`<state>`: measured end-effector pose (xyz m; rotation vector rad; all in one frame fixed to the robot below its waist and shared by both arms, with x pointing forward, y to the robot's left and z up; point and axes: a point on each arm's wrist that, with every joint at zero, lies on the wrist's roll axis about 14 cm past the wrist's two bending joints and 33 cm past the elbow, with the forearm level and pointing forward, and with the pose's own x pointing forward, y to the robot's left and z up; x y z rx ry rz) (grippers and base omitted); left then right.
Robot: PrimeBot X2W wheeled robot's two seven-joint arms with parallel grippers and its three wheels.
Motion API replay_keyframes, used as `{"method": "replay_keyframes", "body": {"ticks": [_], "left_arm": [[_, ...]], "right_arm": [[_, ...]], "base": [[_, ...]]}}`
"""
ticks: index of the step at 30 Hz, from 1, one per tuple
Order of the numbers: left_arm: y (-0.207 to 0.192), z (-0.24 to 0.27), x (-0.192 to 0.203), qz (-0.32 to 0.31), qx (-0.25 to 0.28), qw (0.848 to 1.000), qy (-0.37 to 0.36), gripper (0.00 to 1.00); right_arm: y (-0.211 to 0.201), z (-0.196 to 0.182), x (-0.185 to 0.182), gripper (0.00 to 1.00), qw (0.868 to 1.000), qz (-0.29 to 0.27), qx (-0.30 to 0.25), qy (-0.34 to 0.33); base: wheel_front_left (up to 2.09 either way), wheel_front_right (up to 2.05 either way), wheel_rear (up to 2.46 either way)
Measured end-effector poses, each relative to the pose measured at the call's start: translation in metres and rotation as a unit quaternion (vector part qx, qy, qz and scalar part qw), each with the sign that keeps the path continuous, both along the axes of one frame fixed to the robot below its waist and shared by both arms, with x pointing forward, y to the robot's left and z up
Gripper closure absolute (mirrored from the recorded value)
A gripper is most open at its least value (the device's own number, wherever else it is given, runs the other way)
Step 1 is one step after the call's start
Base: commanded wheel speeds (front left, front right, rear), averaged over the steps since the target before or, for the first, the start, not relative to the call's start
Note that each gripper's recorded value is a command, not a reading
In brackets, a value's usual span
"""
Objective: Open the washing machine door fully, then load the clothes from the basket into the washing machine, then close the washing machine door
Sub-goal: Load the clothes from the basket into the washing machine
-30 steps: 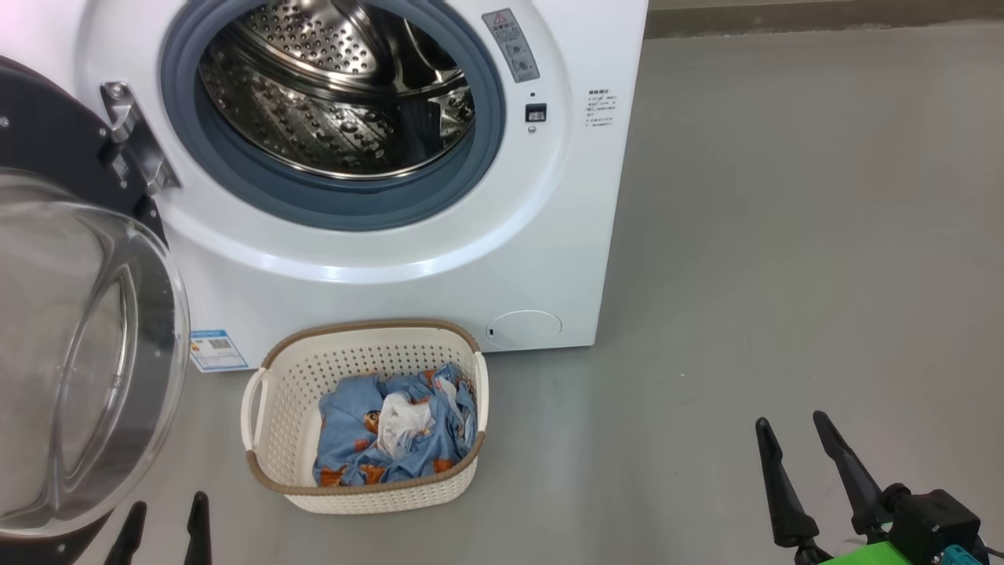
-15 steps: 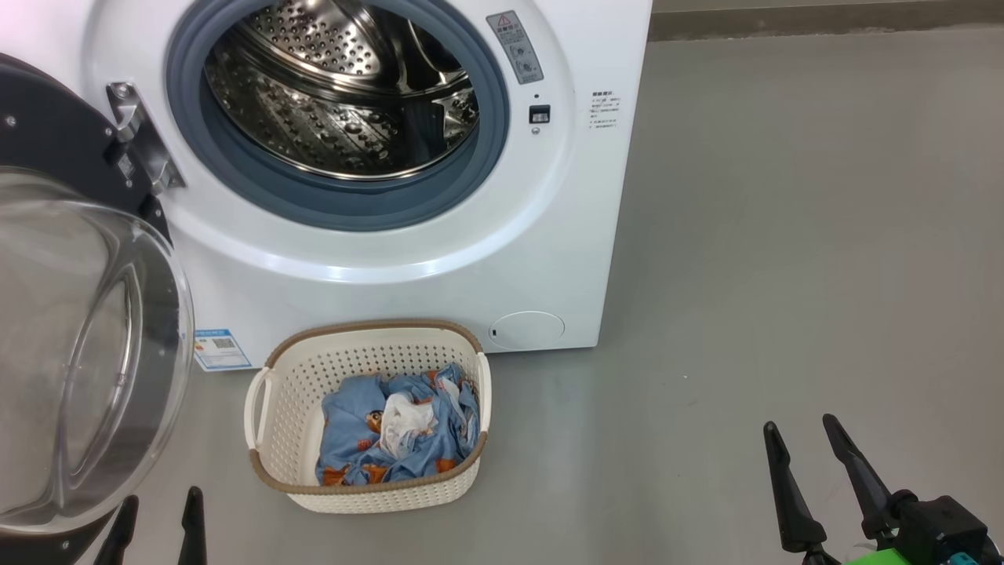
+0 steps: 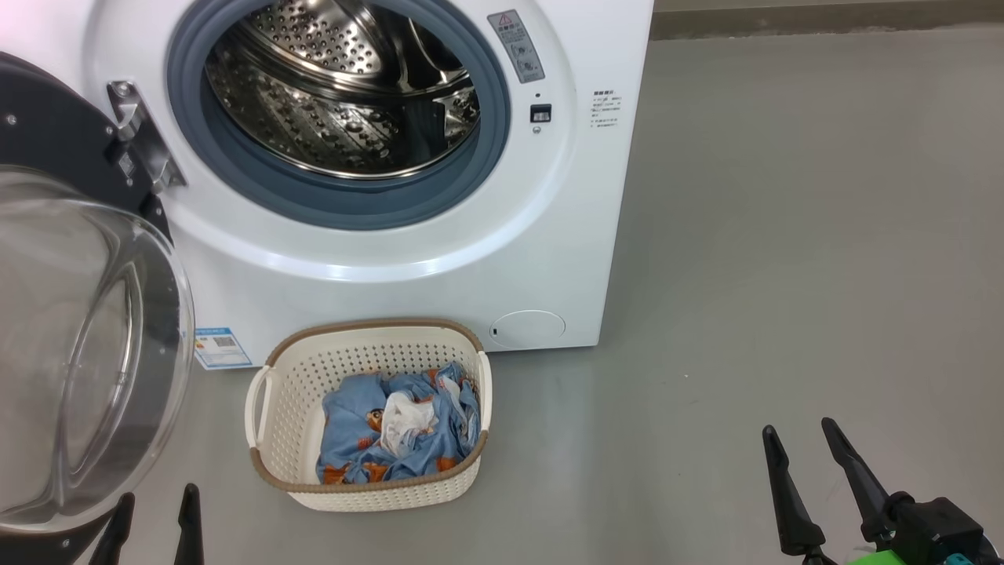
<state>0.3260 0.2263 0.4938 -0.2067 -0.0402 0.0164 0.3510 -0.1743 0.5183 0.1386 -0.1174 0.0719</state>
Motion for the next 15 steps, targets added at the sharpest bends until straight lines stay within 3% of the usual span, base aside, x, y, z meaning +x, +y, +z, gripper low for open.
{"method": "replay_keyframes", "body": {"ticks": [15], "left_arm": [[0.0021,-0.0032,-0.0009,0.003,0.0,1.0,0.006,0.0]], "right_arm": [[0.0032,-0.0099,0.0015,0.0,1.0,0.005,0.001,0.016]], "base": [[0.0,0.0,0.0]]}}
